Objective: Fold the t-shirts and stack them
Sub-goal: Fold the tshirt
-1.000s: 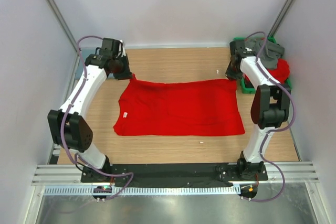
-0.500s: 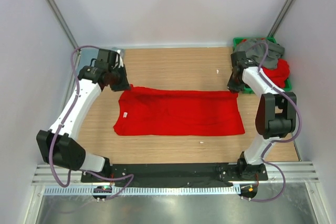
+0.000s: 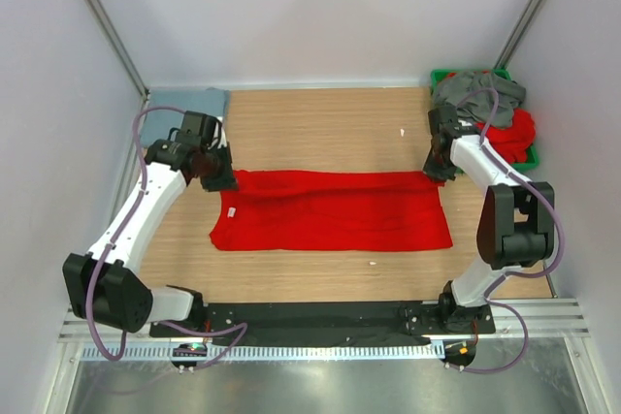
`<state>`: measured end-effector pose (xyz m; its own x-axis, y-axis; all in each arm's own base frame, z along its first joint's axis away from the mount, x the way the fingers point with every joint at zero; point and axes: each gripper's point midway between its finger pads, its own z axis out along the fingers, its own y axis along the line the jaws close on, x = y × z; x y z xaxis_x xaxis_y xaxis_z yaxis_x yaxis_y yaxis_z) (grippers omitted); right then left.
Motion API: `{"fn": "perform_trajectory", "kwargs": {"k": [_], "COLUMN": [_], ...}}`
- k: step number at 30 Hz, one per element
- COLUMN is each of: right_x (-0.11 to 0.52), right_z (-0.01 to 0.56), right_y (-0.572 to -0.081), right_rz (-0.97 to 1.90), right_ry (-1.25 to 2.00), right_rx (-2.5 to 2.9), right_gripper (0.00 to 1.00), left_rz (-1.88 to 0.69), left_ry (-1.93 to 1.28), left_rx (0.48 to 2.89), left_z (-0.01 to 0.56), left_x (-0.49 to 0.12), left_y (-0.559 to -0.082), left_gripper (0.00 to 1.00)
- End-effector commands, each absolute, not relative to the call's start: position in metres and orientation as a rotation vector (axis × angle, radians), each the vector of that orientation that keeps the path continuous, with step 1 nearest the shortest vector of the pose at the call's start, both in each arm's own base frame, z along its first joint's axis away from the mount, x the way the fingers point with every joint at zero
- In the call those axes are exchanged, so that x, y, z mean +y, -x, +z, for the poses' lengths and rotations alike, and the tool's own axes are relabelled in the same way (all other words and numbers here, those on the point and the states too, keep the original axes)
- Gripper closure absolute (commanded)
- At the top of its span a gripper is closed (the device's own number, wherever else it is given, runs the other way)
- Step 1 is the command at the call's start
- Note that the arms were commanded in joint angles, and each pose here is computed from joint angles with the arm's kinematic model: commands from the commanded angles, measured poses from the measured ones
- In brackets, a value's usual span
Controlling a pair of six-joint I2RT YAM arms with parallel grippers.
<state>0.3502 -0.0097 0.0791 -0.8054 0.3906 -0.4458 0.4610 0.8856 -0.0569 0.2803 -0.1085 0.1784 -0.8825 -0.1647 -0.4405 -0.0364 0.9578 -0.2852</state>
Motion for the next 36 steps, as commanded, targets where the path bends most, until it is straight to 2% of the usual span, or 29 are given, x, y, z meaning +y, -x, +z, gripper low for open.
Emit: {"fn": "perform_trajectory", "kwargs": {"k": [1,9,12,13,15,16,18,19,20,21,22,23,28,30,32,36], "right_x": [-0.019,-0.018,-0.022,-0.024,-0.027,-0.028,-0.034,-0.037,-0.038,-0.042,-0.043,-0.044,-0.046,-0.038,-0.019,0.025], "right_z": [0.088,0.06,0.049,0.048,0.045,0.045,0.046,0.047,0.048,0.05,0.054,0.058,0.086,0.095,0.101,0.083], "right_y": [-0.344,-0.324,-0.32,-0.32,-0.32,-0.321,-0.32,-0.321,-0.322,-0.321,-0.323,-0.324,-0.332,-0.338,-0.347,-0.359], "right_rz": [-0.284,-0.291,-0.331,-0.339,-0.362,-0.375,-0.415,-0.432,-0.44,-0.46,-0.469,-0.476,-0.462,-0.404,-0.296,-0.076], "right_ry": [-0.609,-0.616,-0.634,-0.642,-0.656,-0.661,-0.674,-0.679,-0.681,-0.684,-0.683,-0.681,-0.672,-0.652,-0.6,-0.481], "right_rx": [2.573,2.626,2.645,2.645,2.641,2.638,2.631,2.626,2.617,2.617,2.606,2.594,2.541,2.521,2.509,2.569], "right_gripper": [0.99,0.99,0.94,0.87,0.8,0.69,0.53,0.4,0.37,0.35,0.32,0.32,0.3,0.3,0.3,0.34], "left_rz": [-0.347,-0.295,-0.253,-0.246,-0.205,-0.193,-0.13,-0.109,-0.059,0.025,0.063,0.102,0.182,0.158,0.085,-0.055], "left_ry": [0.111,0.113,0.121,0.12,0.122,0.114,0.114,0.114,0.115,0.124,0.149,0.164,0.301,0.344,0.385,0.393], "left_rx": [2.632,2.687,2.738,2.748,2.799,2.817,2.884,2.914,2.928,2.952,2.959,2.958,2.831,2.79,2.728,2.692], "left_z": [0.179,0.16,0.146,0.143,0.131,0.127,0.11,0.103,0.101,0.09,0.088,0.088,0.109,0.11,0.114,0.097], "left_x": [-0.104,-0.099,-0.098,-0.098,-0.098,-0.098,-0.095,-0.094,-0.09,-0.081,-0.077,-0.073,-0.058,-0.062,-0.072,-0.104], "left_y": [-0.272,-0.27,-0.279,-0.283,-0.292,-0.295,-0.302,-0.302,-0.304,-0.306,-0.306,-0.306,-0.307,-0.303,-0.299,-0.291], "left_gripper": [1.0,1.0,1.0,1.0,1.0,1.0,1.0,0.96,0.9,0.8,0.61,0.53,0.26,0.26,0.32,0.35]}}
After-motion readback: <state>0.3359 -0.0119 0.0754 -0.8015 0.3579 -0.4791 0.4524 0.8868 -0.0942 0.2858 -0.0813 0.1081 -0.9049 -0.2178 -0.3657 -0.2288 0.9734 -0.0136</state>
